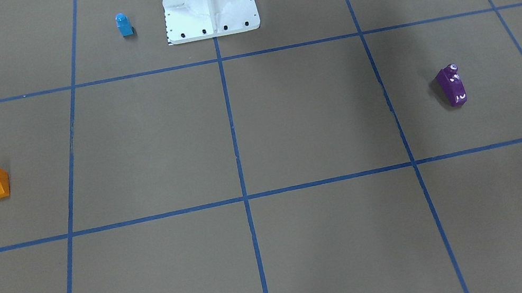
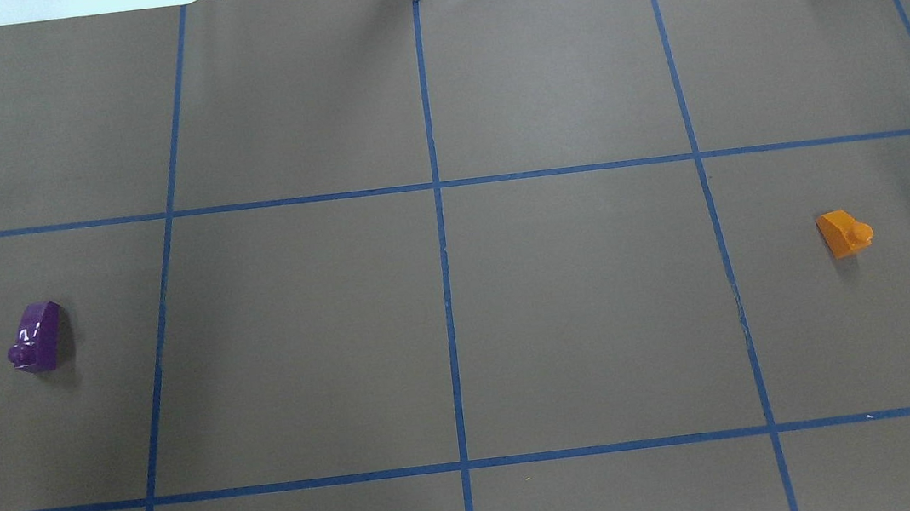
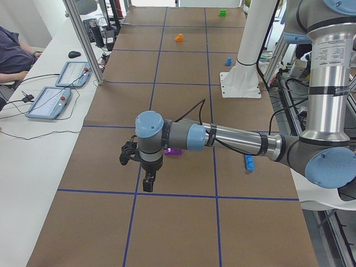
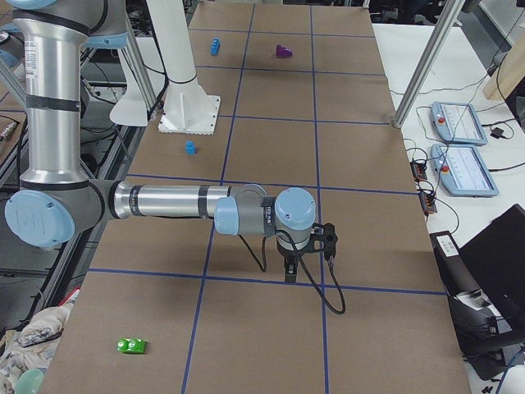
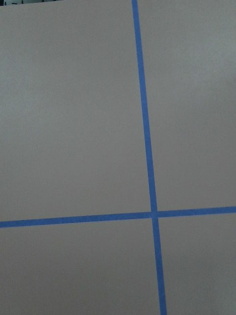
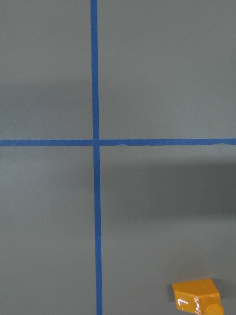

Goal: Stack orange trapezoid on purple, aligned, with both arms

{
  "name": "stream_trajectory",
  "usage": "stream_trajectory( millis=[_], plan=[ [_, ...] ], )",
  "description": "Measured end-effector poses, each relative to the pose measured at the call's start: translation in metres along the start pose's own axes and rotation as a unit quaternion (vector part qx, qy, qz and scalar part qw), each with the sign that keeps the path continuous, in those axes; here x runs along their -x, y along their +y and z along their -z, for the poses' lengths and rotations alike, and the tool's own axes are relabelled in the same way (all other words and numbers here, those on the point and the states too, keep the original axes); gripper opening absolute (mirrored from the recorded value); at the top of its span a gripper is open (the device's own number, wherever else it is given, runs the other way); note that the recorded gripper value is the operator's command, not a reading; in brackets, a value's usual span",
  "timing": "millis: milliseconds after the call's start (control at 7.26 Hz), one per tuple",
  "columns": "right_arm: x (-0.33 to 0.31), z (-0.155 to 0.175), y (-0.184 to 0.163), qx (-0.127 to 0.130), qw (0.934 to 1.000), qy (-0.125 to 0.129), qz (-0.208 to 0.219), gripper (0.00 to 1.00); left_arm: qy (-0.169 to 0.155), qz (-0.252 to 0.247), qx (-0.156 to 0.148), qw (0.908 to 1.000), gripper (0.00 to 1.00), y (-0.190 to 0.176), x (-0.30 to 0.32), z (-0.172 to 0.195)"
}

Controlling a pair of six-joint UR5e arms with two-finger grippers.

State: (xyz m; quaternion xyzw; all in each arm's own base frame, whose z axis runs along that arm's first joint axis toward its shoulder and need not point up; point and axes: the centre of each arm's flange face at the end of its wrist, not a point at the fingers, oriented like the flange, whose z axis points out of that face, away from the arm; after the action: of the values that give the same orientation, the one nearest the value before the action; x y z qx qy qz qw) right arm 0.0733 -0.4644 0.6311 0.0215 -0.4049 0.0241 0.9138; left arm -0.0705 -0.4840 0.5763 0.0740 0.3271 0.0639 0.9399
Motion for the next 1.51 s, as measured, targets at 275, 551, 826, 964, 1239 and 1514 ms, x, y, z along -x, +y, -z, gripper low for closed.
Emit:
stream_trajectory(
  millis=[275,551,826,964,1239,1514],
  plan=[
    [0.009,0.007,-0.005,-0.007,1.0000,-0.001,0.004,1.00,0.009,-0.021,-0.021,0.9995,1.00,-0.024,-0.042,0.005],
    [0.014,0.011,-0.004,-0.012,0.9999,0.003,0.009,1.00,0.033,0.055,-0.024,0.9977,1.00,-0.031,-0.109,-0.019],
    [0.011,0.008,0.000,-0.009,0.9999,0.002,0.005,1.00,0.065,0.134,-0.029,0.9884,1.00,0.006,-0.171,-0.063],
    [0.012,0.007,0.001,-0.008,1.0000,-0.002,0.005,1.00,0.064,0.154,-0.030,0.9855,1.00,0.027,-0.200,-0.091],
    [0.017,0.007,-0.001,-0.008,0.9999,-0.008,0.008,1.00,0.046,0.167,-0.035,0.9842,1.00,0.053,-0.259,-0.137],
    [0.020,0.007,-0.003,-0.007,0.9998,-0.013,0.011,1.00,0.040,0.158,-0.027,0.9862,1.00,0.059,-0.287,-0.166]
  ],
)
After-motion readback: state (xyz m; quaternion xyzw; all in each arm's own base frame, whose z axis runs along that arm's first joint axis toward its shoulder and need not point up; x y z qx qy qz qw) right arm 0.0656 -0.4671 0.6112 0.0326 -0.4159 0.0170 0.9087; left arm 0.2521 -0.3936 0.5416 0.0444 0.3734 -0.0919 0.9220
